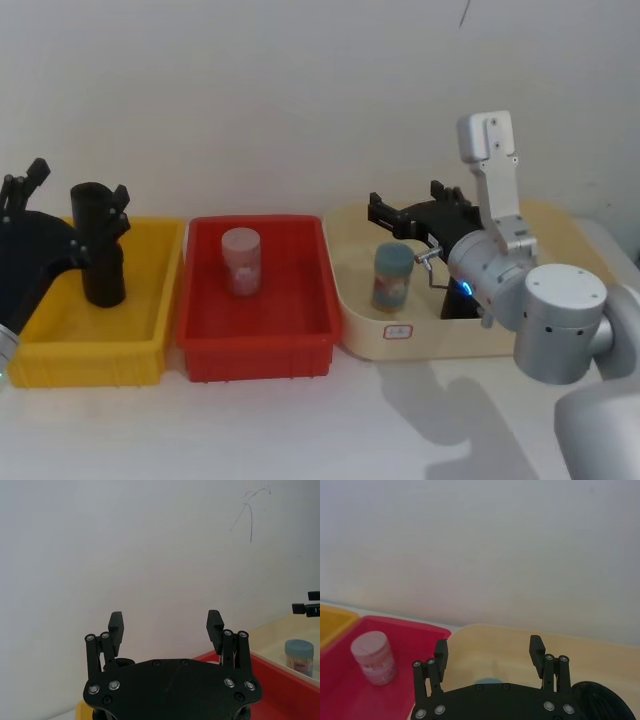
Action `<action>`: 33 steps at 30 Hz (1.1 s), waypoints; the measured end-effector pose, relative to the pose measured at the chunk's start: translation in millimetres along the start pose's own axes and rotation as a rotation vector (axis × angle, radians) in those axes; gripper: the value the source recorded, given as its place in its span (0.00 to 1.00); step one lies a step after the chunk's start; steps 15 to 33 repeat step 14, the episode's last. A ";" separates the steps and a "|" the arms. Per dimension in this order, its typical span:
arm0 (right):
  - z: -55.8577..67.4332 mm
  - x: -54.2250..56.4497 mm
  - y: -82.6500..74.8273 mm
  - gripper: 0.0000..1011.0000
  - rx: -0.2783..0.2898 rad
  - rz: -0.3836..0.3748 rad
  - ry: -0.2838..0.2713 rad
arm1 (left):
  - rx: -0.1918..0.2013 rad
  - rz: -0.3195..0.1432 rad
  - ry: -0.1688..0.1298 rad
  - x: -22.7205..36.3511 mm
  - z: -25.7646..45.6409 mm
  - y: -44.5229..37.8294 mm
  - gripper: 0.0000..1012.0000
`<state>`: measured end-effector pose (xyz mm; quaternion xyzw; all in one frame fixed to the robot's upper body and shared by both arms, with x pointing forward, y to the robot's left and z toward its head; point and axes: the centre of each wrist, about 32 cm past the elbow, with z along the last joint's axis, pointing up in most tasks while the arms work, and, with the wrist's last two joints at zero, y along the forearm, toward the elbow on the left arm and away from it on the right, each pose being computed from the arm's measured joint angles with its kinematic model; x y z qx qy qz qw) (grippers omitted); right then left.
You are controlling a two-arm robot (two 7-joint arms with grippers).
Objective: Pick up the garbage bag with the one hand and transfer it to the other hand.
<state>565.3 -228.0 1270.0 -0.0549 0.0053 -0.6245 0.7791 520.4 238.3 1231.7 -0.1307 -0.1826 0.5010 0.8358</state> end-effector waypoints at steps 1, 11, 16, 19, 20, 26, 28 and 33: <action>0.8 -0.1 -1.1 0.99 0.004 0.002 0.000 | 0.000 0.000 0.000 0.0 0.0 0.0 0.99; 9.3 -5.2 -16.3 0.99 0.038 0.053 0.002 | 0.000 0.000 0.000 0.0 0.0 0.0 0.99; 10.8 -6.4 -19.3 0.99 0.044 0.063 0.002 | 0.000 0.000 0.000 0.0 0.0 0.0 0.99; 10.8 -6.4 -19.3 0.99 0.044 0.063 0.002 | 0.000 0.000 0.000 0.0 0.0 0.0 0.99; 10.8 -6.4 -19.3 0.99 0.044 0.063 0.002 | 0.000 0.000 0.000 0.0 0.0 0.0 0.99; 10.8 -6.4 -19.3 0.99 0.044 0.063 0.002 | 0.000 0.000 0.000 0.0 0.0 0.0 0.99; 10.8 -6.4 -19.3 0.99 0.044 0.063 0.002 | 0.000 0.000 0.000 0.0 0.0 0.0 0.99; 10.8 -6.4 -19.3 0.99 0.044 0.063 0.002 | 0.000 0.000 0.000 0.0 0.0 0.0 0.99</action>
